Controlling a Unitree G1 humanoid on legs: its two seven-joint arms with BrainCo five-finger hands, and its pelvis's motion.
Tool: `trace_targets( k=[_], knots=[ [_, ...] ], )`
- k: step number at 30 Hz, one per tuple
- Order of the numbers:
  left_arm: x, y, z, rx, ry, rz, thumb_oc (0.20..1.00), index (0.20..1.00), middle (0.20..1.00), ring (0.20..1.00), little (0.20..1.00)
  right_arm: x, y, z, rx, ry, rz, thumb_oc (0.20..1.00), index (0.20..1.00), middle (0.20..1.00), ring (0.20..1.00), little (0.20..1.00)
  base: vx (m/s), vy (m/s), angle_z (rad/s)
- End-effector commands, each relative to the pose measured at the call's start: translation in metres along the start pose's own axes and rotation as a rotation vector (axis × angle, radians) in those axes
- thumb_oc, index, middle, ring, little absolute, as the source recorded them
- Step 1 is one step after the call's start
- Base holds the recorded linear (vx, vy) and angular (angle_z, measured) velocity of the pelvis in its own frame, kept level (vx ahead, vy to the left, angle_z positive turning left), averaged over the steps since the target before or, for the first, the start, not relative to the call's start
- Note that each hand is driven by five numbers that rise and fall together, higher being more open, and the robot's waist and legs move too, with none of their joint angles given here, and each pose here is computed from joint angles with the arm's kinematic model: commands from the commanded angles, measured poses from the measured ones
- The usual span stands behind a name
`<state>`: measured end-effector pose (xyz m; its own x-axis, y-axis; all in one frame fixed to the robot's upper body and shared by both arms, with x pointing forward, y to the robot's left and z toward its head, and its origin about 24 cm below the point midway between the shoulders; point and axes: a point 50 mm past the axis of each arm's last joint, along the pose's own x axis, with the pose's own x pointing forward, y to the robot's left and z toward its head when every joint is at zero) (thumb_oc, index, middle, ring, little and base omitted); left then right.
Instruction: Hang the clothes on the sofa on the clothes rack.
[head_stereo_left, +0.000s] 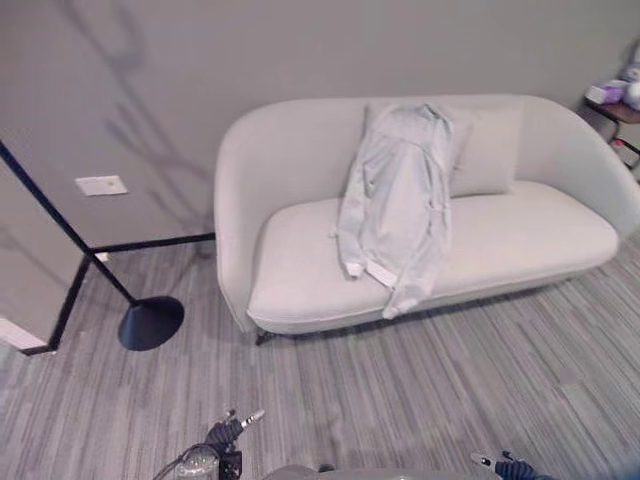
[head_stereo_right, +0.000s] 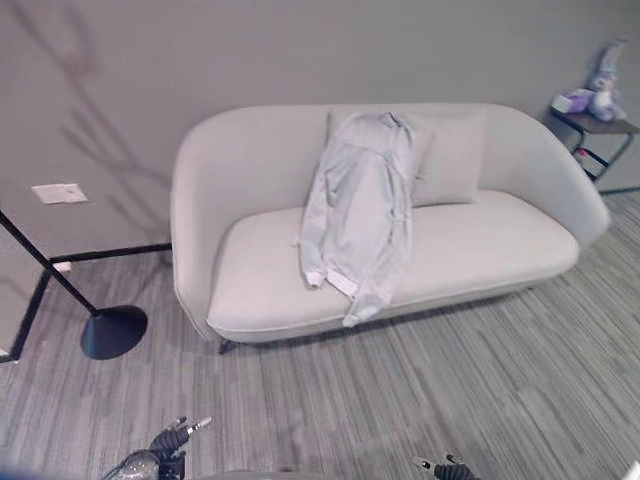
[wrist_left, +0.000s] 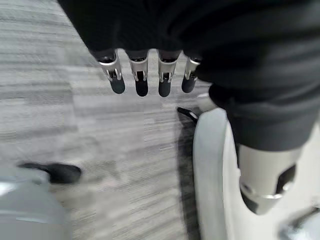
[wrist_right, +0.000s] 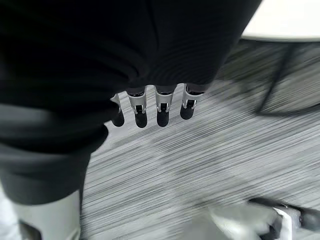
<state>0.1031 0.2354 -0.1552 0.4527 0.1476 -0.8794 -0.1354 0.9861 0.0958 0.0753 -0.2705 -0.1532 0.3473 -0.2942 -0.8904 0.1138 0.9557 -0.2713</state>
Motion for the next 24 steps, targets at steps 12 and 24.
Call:
trace_targets(
  k=[12,24],
  knots=[
    [0.001,0.005,0.013,0.013,-0.062,0.022,1.000,1.000,1.000,1.000,1.000,0.000,-0.027,0.006,0.013,-0.014,-0.064,1.000,1.000,1.000,1.000,1.000,0.40,-0.156,0.43],
    [0.007,-0.010,0.047,0.014,-0.157,-0.014,1.000,1.000,1.000,1.000,1.000,0.001,-0.032,0.017,0.045,-0.043,-0.091,1.000,1.000,1.000,1.000,1.000,0.20,-0.154,0.32]
  ],
)
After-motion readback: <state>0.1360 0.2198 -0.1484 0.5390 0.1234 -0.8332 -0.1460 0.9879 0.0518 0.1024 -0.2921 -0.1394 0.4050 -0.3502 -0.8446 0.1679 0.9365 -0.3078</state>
